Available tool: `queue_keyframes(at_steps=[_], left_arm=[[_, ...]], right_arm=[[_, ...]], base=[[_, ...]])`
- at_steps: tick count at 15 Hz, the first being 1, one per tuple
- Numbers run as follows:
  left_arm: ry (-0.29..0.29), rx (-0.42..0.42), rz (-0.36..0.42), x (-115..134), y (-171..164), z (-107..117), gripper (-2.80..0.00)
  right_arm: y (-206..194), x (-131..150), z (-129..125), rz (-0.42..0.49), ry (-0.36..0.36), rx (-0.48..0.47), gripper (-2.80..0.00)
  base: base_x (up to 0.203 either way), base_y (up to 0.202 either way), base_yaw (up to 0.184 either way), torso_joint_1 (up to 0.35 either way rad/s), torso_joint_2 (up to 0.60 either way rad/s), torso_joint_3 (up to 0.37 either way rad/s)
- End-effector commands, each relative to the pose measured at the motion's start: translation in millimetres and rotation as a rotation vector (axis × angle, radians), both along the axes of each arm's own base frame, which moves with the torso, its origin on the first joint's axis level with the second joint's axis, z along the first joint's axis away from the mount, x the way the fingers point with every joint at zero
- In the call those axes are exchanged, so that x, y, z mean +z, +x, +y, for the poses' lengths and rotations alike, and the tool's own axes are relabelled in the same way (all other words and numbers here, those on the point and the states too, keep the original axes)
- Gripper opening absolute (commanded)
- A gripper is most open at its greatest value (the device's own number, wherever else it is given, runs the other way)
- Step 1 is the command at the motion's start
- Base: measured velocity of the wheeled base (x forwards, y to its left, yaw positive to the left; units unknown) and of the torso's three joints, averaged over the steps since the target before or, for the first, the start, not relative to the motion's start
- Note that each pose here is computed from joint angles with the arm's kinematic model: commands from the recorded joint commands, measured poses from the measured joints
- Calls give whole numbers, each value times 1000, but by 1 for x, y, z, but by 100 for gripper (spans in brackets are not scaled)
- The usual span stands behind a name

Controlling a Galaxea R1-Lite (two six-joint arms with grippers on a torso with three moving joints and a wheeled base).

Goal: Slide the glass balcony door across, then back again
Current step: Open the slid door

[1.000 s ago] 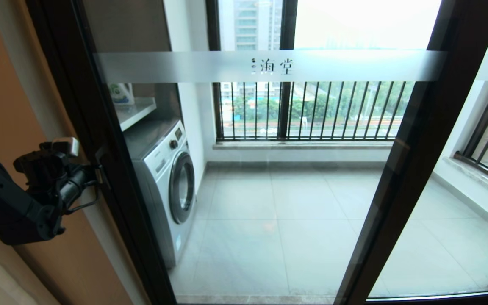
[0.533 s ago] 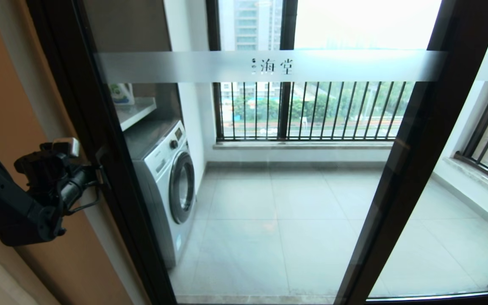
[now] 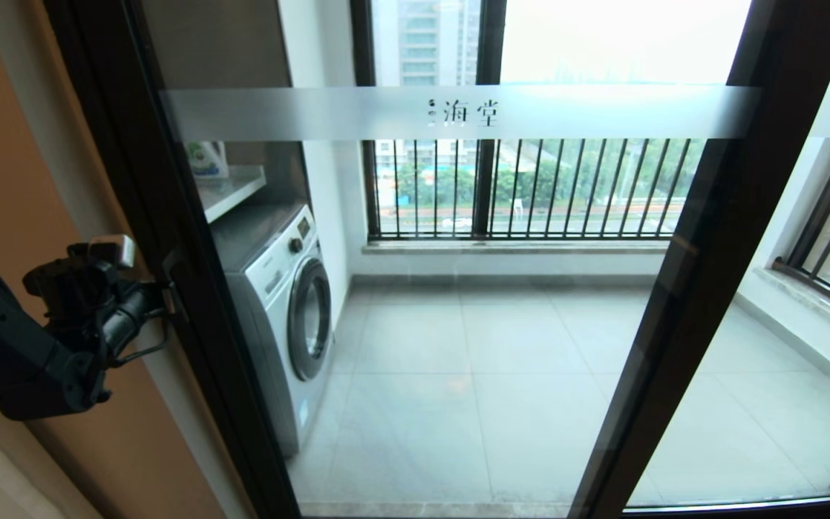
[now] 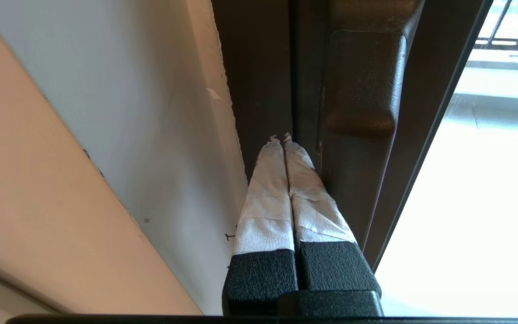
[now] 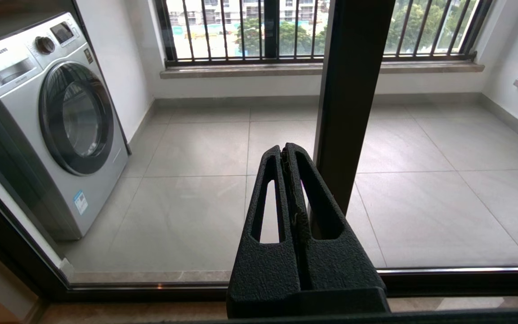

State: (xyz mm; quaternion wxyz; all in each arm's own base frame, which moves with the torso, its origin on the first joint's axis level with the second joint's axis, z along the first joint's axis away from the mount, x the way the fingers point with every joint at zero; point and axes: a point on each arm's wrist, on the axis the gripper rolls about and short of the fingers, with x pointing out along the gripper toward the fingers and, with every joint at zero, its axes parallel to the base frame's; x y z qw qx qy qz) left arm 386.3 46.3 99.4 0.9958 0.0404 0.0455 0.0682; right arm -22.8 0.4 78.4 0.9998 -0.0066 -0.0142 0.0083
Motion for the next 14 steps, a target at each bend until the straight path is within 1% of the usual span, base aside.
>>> queue_keyframes(at_steps=[1, 9, 11, 14], left_arm=[[1, -221, -4, 0, 0, -86, -280], [1, -245, -7, 0, -1, -96, -280], [2, -229, -9, 1, 0, -95, -280], [2, -237, -13, 2, -1, -101, -280]], right_arm=[[1, -3, 0, 11, -1, 0, -280], [1, -3, 0, 10, -1, 0, -280], [1, -3, 0, 10, -1, 0, -280], [1, -3, 0, 10, -1, 0, -280]], base=[[0, 0, 0, 0, 0, 0], [0, 0, 0, 0, 0, 0], [0, 0, 0, 0, 0, 0], [0, 0, 0, 0, 0, 0]])
